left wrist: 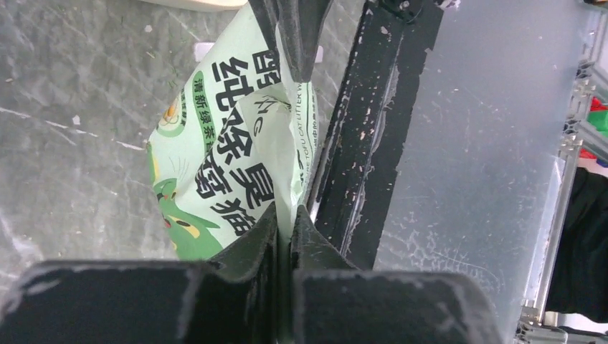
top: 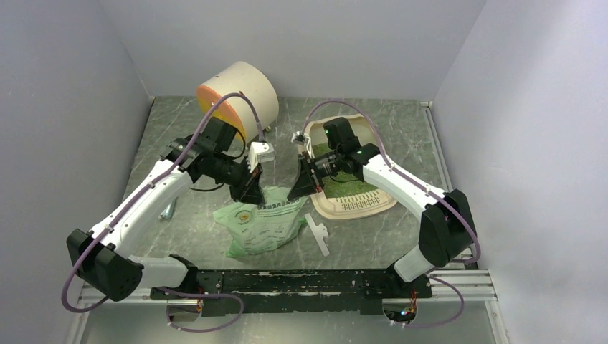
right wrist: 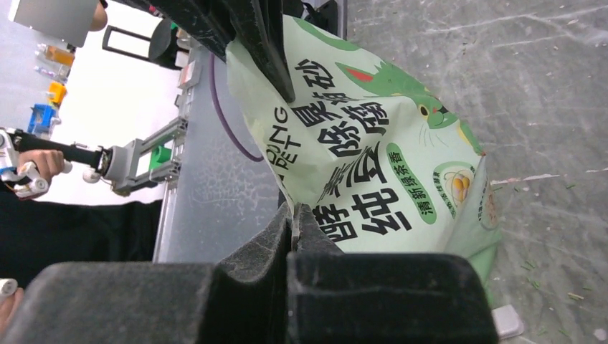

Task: Fill the litter box with clean litter
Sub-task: Close the cat litter bag at the center of the board.

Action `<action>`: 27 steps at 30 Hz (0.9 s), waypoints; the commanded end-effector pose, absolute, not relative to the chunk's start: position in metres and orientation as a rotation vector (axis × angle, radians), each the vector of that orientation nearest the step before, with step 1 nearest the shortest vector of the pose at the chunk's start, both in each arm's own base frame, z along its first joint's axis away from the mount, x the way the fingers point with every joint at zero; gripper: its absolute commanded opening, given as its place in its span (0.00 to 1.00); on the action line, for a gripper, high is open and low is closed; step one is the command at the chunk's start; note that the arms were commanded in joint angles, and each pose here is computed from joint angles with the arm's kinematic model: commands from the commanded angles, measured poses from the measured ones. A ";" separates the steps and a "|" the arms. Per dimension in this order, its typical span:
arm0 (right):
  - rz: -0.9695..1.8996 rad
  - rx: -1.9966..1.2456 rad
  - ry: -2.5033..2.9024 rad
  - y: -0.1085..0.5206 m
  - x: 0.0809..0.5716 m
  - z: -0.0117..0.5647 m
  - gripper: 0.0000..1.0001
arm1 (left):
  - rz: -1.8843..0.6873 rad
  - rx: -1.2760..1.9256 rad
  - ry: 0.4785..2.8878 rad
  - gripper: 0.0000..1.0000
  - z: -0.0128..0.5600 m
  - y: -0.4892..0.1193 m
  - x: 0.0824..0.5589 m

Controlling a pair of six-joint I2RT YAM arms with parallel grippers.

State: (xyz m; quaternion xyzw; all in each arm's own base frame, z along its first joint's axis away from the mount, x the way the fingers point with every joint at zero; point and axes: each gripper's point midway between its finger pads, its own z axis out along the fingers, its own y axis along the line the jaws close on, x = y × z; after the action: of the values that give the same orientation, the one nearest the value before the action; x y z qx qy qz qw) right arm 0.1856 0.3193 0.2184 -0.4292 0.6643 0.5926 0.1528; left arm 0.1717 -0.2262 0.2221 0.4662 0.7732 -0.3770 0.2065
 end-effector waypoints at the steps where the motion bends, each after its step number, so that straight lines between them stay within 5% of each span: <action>1: 1.773 -1.175 1.932 0.312 0.169 0.246 0.00 | -1.271 1.279 2.101 0.05 0.234 -0.233 0.156; 6: 1.853 -0.941 2.060 0.301 0.173 0.248 0.01 | -1.410 1.195 2.047 0.05 0.251 -0.232 0.139; 9: 1.782 -0.802 2.207 0.293 0.184 0.233 0.28 | -1.495 1.154 2.047 0.05 0.247 -0.232 0.126; 12: 1.634 -0.715 2.262 0.286 0.201 0.220 0.38 | -1.534 1.117 2.068 0.05 0.239 -0.231 0.119; 19: 1.711 -0.768 2.272 0.281 0.194 0.219 0.12 | -1.581 1.091 2.089 0.05 0.235 -0.230 0.112; 23: 1.683 -0.777 2.163 0.274 0.200 0.240 0.46 | -1.616 1.093 2.088 0.05 0.236 -0.229 0.113; 27: 1.662 -0.827 1.966 0.268 0.195 0.269 0.62 | -1.644 1.084 2.094 0.05 0.235 -0.227 0.116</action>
State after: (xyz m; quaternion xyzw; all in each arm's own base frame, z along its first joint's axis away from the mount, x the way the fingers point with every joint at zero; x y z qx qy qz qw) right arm 0.2018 0.2737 0.2296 -0.2548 0.7609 0.5799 0.1409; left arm 0.1236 -0.2281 0.2219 0.3789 0.7433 -0.5298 0.1524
